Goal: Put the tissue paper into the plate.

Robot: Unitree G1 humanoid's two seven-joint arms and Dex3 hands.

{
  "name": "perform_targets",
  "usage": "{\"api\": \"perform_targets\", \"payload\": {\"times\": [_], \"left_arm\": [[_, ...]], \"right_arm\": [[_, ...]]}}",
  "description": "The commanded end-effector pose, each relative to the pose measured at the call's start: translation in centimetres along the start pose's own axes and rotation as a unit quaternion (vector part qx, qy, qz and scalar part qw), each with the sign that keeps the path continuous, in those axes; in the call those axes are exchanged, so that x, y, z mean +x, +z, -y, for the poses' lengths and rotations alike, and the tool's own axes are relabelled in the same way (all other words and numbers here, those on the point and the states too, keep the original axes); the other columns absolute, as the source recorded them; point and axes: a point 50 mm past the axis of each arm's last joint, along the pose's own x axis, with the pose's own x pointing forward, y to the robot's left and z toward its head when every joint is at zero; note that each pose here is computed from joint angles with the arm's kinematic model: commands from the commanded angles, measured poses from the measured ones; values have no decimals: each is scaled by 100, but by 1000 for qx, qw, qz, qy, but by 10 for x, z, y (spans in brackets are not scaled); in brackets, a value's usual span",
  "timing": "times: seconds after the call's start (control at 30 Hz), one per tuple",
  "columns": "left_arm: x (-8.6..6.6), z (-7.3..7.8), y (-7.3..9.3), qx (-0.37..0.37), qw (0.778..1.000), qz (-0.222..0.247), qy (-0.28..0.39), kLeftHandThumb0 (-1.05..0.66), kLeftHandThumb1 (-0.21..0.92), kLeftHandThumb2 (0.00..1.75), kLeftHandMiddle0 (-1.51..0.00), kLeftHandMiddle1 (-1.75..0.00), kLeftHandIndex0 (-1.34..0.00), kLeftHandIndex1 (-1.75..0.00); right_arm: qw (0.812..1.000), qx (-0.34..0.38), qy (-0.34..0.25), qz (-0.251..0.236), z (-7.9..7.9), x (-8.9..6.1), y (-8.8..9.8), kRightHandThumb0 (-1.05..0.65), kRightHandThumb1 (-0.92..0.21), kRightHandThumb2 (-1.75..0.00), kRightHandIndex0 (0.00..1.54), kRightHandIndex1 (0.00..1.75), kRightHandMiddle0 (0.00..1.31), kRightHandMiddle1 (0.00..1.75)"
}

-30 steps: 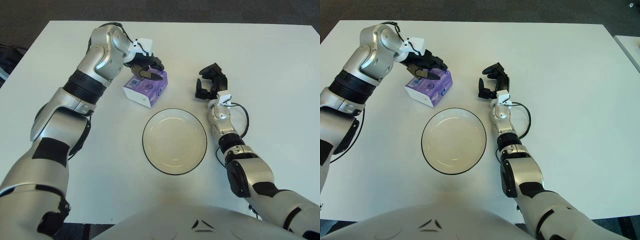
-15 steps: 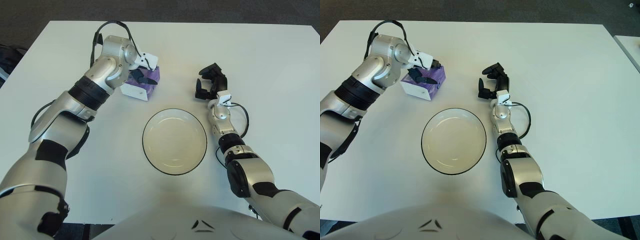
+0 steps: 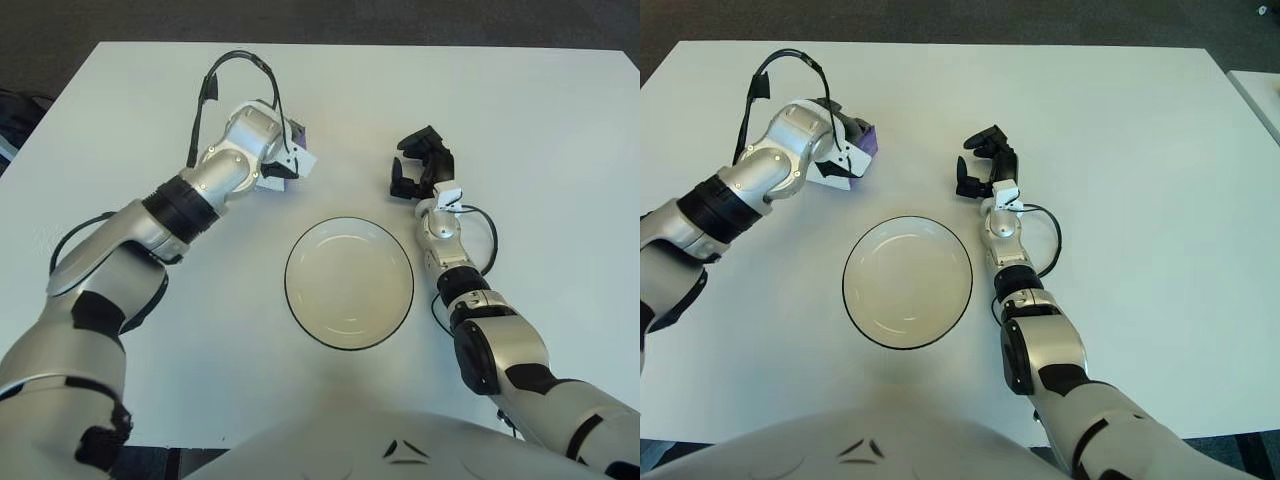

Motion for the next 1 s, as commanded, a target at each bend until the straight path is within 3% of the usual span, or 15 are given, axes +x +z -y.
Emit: {"api": "perform_targets", "payload": {"times": [0.0, 0.2, 0.4, 0.57, 0.97], "left_arm": [[2, 27, 4, 94, 995, -31, 33, -105, 92, 88, 0, 0, 0, 0], [1, 26, 3, 134, 986, -60, 76, -105, 92, 85, 0, 0, 0, 0], [0, 28, 5, 169, 963, -117, 172, -105, 92, 80, 0, 0, 0, 0], [0, 33, 8, 151, 948, -147, 237, -105, 92, 74, 0, 0, 0, 0], [3, 39, 10, 130, 934, -177, 282, -105, 92, 60, 0, 0, 0, 0]], "right_arm": [[948, -57, -21, -312, 33, -113, -115, -1, -23, -136, 70, 175, 57, 152], [948, -56, -21, -311, 33, -113, -115, -1, -23, -135, 70, 175, 57, 151], [948, -56, -16, -314, 31, -113, -116, -1, -22, -136, 70, 175, 58, 151], [947, -54, -15, -316, 31, -114, -116, -1, -22, -136, 70, 175, 58, 151], [947, -53, -11, -317, 29, -114, -116, -2, -23, -136, 70, 175, 57, 152]]}}
